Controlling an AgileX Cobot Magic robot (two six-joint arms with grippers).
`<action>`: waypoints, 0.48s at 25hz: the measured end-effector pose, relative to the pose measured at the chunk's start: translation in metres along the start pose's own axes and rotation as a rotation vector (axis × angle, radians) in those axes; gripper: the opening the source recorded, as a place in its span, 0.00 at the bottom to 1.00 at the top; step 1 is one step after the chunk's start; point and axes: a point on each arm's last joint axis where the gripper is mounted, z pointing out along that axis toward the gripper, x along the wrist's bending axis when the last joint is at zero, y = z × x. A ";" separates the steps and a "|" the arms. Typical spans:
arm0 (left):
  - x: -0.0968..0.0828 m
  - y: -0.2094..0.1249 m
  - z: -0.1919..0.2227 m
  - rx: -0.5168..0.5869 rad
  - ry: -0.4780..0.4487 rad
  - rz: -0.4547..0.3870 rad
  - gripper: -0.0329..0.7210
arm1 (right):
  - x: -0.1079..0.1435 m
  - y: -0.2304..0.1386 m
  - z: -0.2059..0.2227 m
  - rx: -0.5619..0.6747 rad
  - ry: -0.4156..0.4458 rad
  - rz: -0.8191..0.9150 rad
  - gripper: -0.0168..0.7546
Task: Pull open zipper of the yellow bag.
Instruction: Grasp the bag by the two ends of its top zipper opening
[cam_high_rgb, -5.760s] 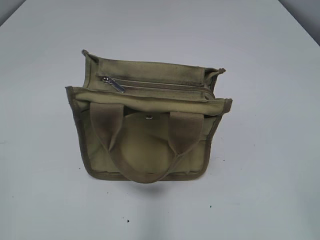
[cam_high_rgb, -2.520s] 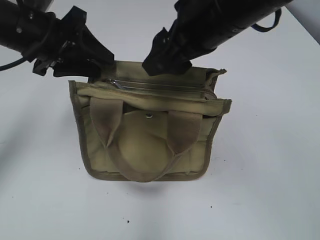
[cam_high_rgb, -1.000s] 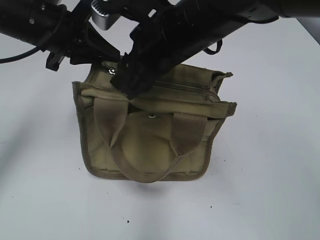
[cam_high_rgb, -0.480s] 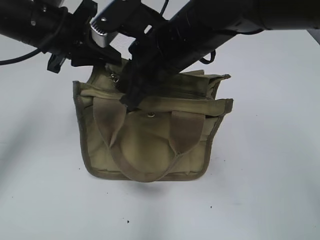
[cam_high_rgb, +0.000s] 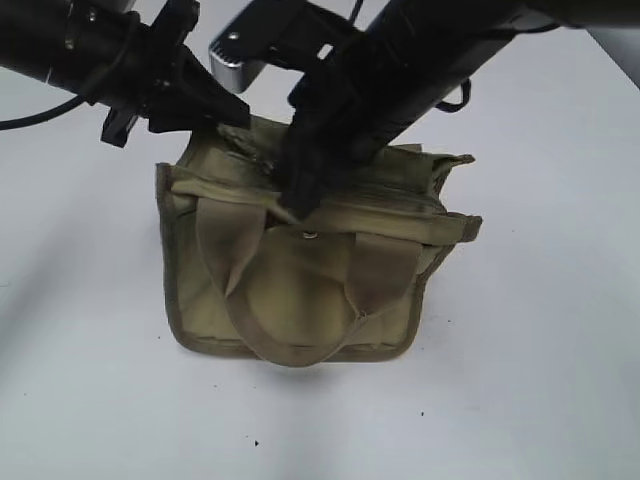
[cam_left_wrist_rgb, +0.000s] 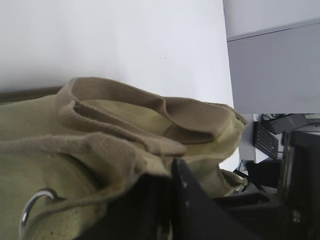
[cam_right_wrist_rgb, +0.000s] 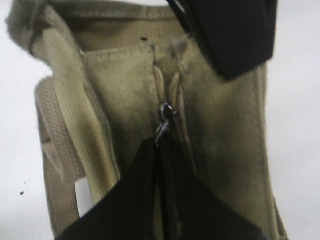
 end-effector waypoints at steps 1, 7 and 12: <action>0.000 0.000 0.000 -0.002 -0.003 -0.003 0.08 | -0.002 -0.003 -0.006 0.019 -0.005 0.013 0.02; -0.001 0.001 0.000 -0.014 -0.011 -0.010 0.08 | -0.028 -0.035 -0.049 0.158 -0.012 0.164 0.02; -0.001 0.001 0.000 -0.014 -0.011 -0.010 0.08 | -0.043 -0.072 -0.082 0.309 0.049 0.359 0.02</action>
